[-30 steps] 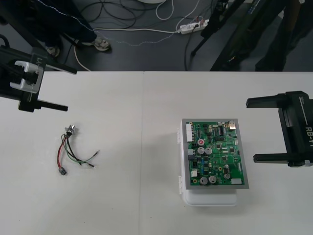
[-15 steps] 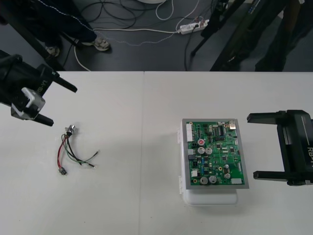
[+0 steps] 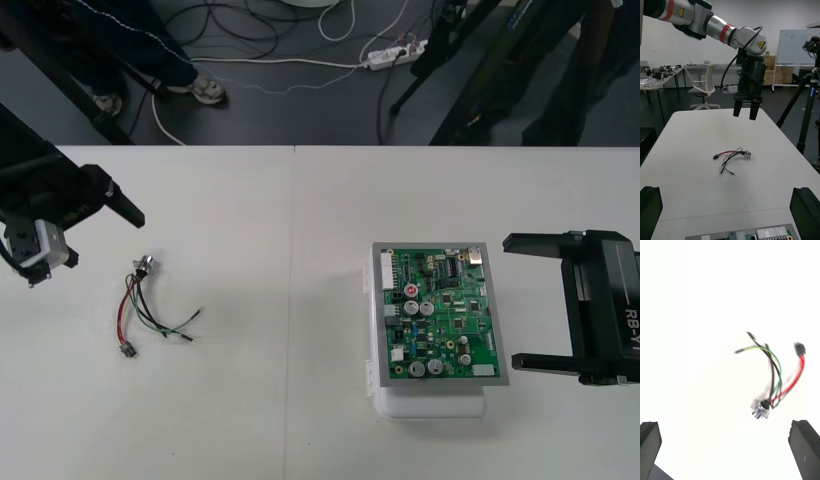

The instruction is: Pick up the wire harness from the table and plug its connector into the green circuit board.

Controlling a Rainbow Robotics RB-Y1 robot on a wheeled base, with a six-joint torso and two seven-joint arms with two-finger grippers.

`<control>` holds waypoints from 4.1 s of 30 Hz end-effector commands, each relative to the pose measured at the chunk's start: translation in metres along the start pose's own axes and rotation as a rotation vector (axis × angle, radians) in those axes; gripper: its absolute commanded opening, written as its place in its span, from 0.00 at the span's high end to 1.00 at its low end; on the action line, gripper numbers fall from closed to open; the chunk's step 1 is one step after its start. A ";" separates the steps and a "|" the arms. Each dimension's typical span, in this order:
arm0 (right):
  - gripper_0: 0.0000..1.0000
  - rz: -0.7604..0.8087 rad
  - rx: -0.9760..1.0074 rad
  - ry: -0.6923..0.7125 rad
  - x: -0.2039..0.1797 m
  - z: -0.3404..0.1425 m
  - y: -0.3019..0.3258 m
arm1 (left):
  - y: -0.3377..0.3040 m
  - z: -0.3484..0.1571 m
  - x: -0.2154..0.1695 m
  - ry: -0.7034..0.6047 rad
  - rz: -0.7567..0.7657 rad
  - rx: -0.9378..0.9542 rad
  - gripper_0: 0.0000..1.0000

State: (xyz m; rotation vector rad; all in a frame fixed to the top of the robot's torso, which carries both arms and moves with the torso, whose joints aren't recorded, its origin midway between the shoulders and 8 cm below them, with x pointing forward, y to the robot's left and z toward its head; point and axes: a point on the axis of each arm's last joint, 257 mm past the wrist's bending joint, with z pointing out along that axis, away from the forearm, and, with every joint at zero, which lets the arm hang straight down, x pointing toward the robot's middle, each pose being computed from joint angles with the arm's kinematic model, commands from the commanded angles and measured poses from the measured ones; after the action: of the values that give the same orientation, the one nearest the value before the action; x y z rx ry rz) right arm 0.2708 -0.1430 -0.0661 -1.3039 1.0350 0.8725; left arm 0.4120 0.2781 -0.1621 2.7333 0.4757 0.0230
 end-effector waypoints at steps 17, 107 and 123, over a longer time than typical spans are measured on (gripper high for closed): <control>0.00 -0.009 -0.035 -0.055 0.007 0.010 -0.018 | 0.010 0.043 0.075 0.143 0.523 0.138 0.00; 0.00 0.099 -0.065 -0.087 -0.013 0.014 -0.025 | -0.061 0.161 0.128 0.211 0.527 0.179 0.00; 0.00 0.099 -0.065 -0.087 -0.013 0.014 -0.025 | -0.059 0.166 0.128 0.218 0.535 0.177 0.00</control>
State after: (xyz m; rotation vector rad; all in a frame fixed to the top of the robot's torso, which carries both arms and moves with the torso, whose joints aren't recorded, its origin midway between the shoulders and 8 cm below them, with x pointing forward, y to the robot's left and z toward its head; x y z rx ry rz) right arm 0.2946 -0.1345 -0.0503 -1.2399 1.0087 1.0089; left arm 0.5102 0.3208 -0.3467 2.9812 -0.1247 0.3432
